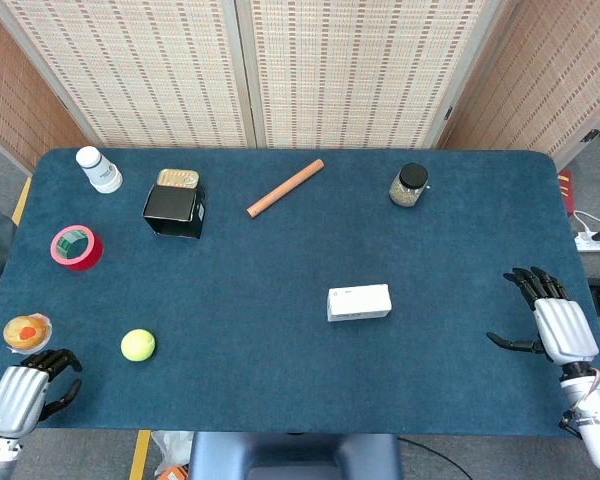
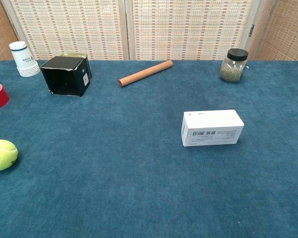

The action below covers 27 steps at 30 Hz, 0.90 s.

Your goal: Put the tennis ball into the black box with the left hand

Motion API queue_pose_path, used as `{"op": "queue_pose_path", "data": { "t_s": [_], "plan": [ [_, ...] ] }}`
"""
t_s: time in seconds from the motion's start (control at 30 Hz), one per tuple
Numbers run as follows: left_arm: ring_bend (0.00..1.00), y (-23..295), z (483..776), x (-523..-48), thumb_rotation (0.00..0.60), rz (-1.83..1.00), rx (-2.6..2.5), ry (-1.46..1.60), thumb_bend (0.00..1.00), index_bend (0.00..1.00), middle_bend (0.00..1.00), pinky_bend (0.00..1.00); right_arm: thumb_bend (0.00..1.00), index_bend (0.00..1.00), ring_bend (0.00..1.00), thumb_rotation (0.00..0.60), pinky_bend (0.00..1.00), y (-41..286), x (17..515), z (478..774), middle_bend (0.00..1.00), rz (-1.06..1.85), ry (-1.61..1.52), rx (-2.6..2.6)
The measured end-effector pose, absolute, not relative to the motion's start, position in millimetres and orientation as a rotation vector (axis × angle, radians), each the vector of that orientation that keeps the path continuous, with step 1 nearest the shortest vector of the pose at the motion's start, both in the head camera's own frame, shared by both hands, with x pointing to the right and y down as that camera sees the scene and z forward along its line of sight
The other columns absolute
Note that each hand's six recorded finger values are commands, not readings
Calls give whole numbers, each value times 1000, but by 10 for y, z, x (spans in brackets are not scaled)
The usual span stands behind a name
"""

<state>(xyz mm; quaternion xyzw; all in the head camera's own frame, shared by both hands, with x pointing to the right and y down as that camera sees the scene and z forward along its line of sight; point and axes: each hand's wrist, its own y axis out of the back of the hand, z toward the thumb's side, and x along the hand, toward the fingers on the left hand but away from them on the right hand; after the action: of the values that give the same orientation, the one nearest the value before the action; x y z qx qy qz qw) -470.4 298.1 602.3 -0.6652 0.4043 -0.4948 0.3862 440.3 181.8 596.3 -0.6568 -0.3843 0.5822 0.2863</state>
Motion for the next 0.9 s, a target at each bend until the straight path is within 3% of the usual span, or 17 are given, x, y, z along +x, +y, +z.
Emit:
{"op": "queue_pose_path", "data": {
  "t_s": [0.23, 0.3, 0.5, 0.9],
  "plan": [
    [1000, 2987, 5978, -4701, 600, -1191, -1700, 1067, 278, 1000, 1000, 1000, 0, 165, 0, 600, 110, 1823, 4408, 5956, 93, 1556, -1031, -1755],
    [1000, 3016, 6022, -4699, 600, -1213, -1724, 1049, 328, 1000, 1000, 1000, 0, 165, 0, 600, 110, 1823, 4409, 5960, 94, 1557, -1030, -1755],
    [1000, 3167, 6183, -4692, 600, -1319, -1772, 953, 607, 1000, 1000, 1000, 0, 165, 0, 600, 110, 1827, 4391, 5980, 94, 1561, -1015, -1760],
    [1000, 3557, 6589, -4311, 600, -1340, -1806, 1057, 662, 1000, 1000, 1000, 0, 165, 0, 600, 110, 1851, 4383, 5951, 94, 1546, -1013, -1773]
  ]
}}
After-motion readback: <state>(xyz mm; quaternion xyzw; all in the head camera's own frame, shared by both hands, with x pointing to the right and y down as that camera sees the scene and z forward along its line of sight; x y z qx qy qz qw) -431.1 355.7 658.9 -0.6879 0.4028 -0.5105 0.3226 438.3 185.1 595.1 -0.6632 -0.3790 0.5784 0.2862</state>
